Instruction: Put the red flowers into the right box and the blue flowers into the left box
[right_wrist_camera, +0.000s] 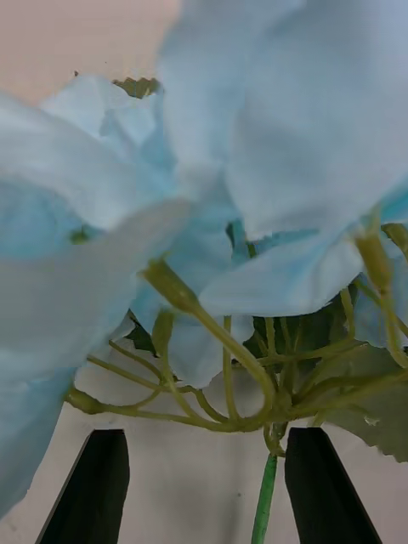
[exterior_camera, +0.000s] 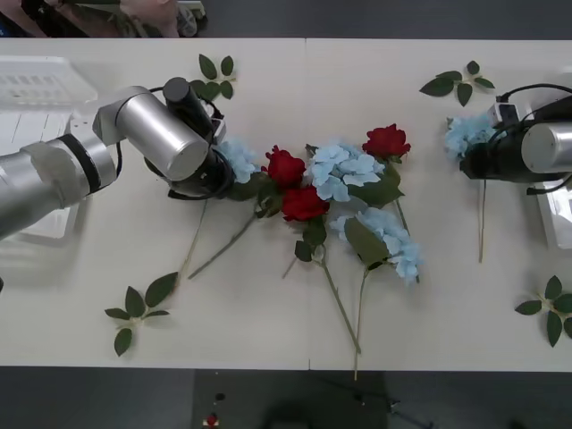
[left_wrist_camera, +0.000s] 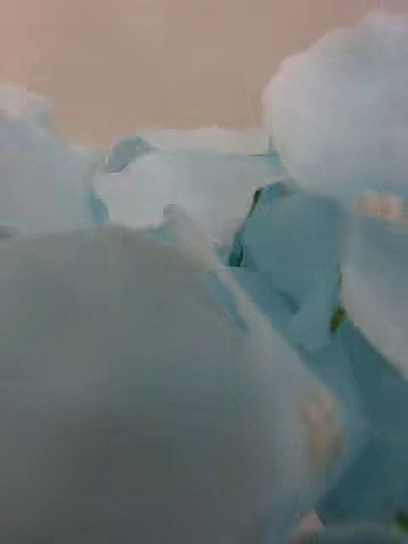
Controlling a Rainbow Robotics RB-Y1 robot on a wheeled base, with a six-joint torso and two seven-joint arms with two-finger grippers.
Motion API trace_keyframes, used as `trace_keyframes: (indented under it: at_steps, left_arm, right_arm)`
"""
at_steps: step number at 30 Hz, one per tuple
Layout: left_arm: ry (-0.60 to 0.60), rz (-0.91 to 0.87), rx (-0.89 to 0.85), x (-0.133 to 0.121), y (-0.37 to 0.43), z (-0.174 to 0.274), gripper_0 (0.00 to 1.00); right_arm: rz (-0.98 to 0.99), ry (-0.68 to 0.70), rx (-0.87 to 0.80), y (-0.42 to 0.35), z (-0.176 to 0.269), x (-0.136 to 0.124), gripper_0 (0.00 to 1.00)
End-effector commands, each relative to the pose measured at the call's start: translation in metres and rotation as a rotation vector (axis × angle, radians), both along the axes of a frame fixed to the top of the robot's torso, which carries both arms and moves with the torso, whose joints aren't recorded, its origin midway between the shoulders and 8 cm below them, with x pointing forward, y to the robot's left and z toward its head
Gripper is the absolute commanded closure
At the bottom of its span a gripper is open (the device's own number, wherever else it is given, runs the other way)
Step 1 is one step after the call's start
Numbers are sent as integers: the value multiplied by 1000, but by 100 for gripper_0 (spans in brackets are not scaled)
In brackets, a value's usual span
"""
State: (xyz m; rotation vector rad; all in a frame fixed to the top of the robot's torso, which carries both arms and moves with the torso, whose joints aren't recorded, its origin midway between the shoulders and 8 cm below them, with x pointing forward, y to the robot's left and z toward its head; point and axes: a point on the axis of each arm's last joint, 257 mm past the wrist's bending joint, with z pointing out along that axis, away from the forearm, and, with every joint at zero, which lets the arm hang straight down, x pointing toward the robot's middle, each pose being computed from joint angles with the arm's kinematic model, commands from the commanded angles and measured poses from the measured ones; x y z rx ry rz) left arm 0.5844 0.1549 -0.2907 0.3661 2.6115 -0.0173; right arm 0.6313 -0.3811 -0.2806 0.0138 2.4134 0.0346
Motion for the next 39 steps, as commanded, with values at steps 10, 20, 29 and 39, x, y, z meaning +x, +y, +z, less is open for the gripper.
trace_keyframes:
  at_steps: [10,20,29,39]
  left_arm:
    - [-222,-198,693,19,186,221,100]
    - [-319,-109,935,51,335,261,100]
    - [-382,-147,1005,58,433,203,95]
    - [-414,-160,1011,60,439,210,3]
  right_arm:
    - [-65,-37,-67,-44,8,6,47]
    - [-75,-26,-80,-41,-7,5,100]
    - [8,-68,38,12,18,15,100]
    - [225,-185,474,166,150,2,100]
